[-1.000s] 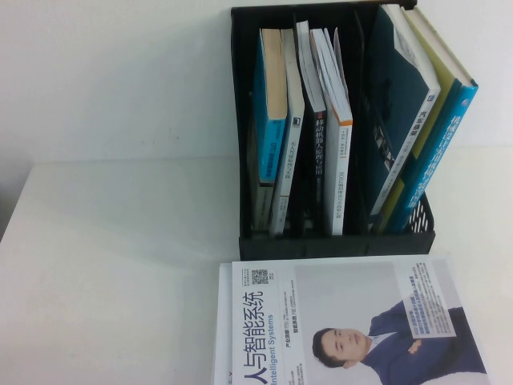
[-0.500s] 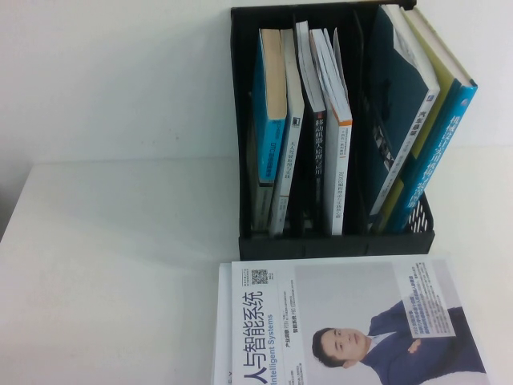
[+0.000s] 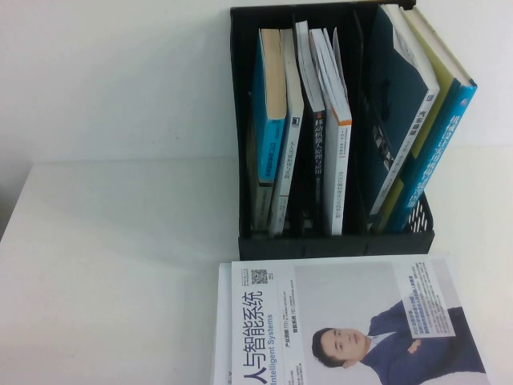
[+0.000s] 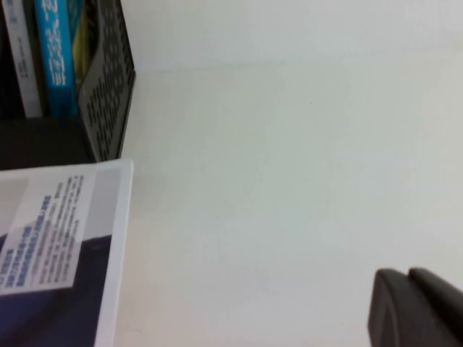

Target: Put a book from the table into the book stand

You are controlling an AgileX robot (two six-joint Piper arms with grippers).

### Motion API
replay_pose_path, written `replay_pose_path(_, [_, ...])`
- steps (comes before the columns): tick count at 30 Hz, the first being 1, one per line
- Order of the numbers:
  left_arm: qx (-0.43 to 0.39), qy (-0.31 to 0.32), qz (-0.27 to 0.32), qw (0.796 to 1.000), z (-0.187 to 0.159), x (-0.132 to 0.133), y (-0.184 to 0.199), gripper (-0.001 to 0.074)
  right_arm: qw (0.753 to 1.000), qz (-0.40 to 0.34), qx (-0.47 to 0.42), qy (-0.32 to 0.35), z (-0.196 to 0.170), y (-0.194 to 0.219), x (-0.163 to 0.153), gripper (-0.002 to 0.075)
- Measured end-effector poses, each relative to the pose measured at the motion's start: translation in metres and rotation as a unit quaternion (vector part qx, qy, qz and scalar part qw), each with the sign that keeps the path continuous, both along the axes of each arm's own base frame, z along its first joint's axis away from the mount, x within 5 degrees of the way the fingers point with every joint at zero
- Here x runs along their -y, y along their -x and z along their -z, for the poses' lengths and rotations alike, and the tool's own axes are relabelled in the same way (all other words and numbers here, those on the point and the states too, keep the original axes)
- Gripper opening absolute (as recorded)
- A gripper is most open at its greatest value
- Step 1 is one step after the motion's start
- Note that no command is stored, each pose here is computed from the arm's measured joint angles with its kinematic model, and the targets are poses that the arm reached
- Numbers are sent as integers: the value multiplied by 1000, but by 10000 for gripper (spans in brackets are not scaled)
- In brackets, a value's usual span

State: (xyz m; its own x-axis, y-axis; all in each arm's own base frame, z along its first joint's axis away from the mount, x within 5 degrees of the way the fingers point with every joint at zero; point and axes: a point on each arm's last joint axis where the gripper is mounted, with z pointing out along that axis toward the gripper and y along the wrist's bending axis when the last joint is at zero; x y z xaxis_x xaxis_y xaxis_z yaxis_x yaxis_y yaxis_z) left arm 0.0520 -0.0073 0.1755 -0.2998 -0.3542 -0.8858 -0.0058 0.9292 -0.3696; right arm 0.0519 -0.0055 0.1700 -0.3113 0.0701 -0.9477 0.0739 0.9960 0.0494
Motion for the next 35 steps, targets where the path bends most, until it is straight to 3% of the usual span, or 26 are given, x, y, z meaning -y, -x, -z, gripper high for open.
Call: replay_pose_path(35, [0,-1,0,1000,0,0,0,-2,1000,4,-9,-12,0,1,0,-5])
